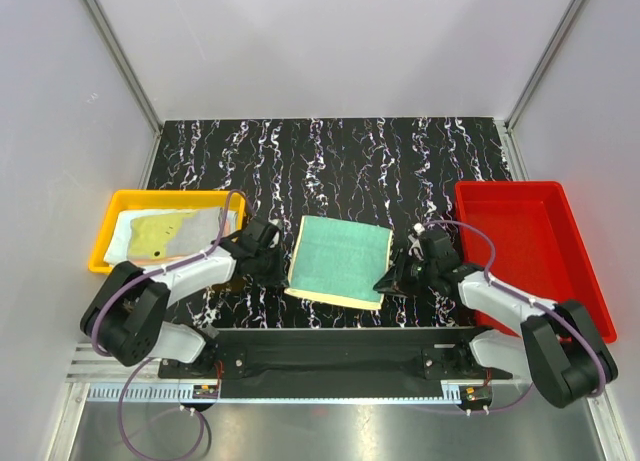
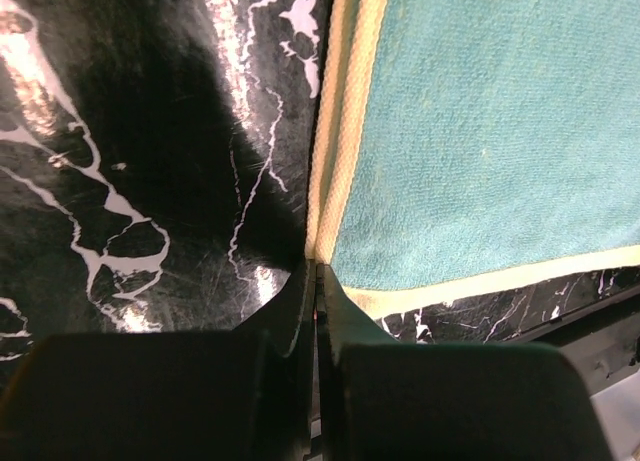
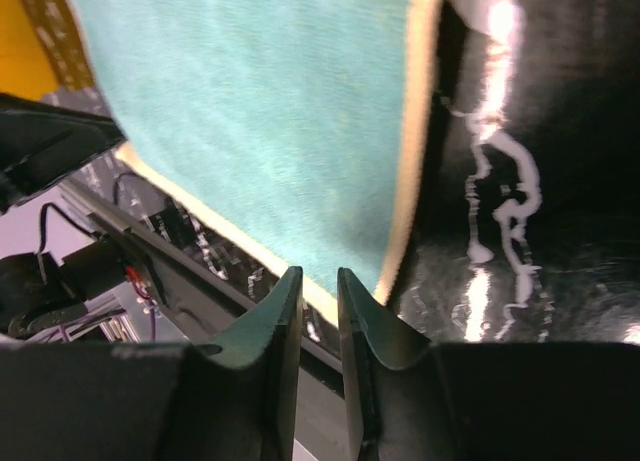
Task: Fold and stack the towels
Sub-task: Fold the towel
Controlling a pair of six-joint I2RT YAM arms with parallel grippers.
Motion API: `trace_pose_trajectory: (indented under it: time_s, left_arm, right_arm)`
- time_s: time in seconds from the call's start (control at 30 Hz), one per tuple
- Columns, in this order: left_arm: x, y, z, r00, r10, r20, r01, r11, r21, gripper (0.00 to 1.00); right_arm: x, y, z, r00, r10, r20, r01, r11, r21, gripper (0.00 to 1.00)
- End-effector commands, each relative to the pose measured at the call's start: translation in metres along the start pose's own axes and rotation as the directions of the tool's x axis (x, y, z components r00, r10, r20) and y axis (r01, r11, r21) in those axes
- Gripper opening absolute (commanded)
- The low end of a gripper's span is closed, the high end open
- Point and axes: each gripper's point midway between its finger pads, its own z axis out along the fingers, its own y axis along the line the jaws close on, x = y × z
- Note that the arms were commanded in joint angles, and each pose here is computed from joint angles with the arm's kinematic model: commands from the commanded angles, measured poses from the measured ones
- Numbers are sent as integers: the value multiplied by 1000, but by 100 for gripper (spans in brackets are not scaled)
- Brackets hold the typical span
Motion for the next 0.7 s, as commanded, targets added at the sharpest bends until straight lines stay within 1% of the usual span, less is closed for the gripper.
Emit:
trace_pose_trajectory:
  time_s: [0.0,0.1,0.17,0.2,0.27,0.37,0.4,0.5,0.57,0.6,0.67]
  left_arm:
    - [-6,11,-12,999,3,42,0,997,-71,0]
    - [-13,-1,-23,998,2,63,0,999,-33,0]
    - [-14,1,-26,997,-2,74,5,999,-44,0]
    - [-13,9,-23,996,-4,85,10,997,-74,0]
    - [-9,17,-16,997,-9,71,16,995,-94,0]
    - [7,24,-1,1000,-25,7,26,995,-92,0]
    - [8,22,2,999,-31,7,32,997,-74,0]
    - [12,26,6,999,-37,-1,36,996,-81,0]
    - [11,23,6,999,-35,-4,34,997,-72,0]
    - [11,20,6,999,-37,-10,37,998,-55,0]
    - [12,16,7,999,-45,-17,45,998,-32,0]
  right_arm:
    - [-13,36,-13,997,-63,50,67,994,-82,27]
    - [-14,37,-10,997,-69,47,72,995,-75,27]
    - [-14,35,-6,996,-76,38,78,995,-66,27]
    - [-13,31,-2,997,-69,24,70,996,-54,27]
    - [-13,29,0,998,-65,20,66,996,-52,27]
    - [-12,35,3,997,-78,21,80,995,-67,26]
    - [-8,35,6,996,-90,8,90,994,-64,26]
    - [-6,39,10,994,-112,0,112,992,-56,26]
    - [0,44,13,989,-145,-9,144,989,-46,26]
    - [1,41,14,987,-160,-4,160,987,-13,25]
    - [11,49,15,976,-217,-18,217,976,2,25]
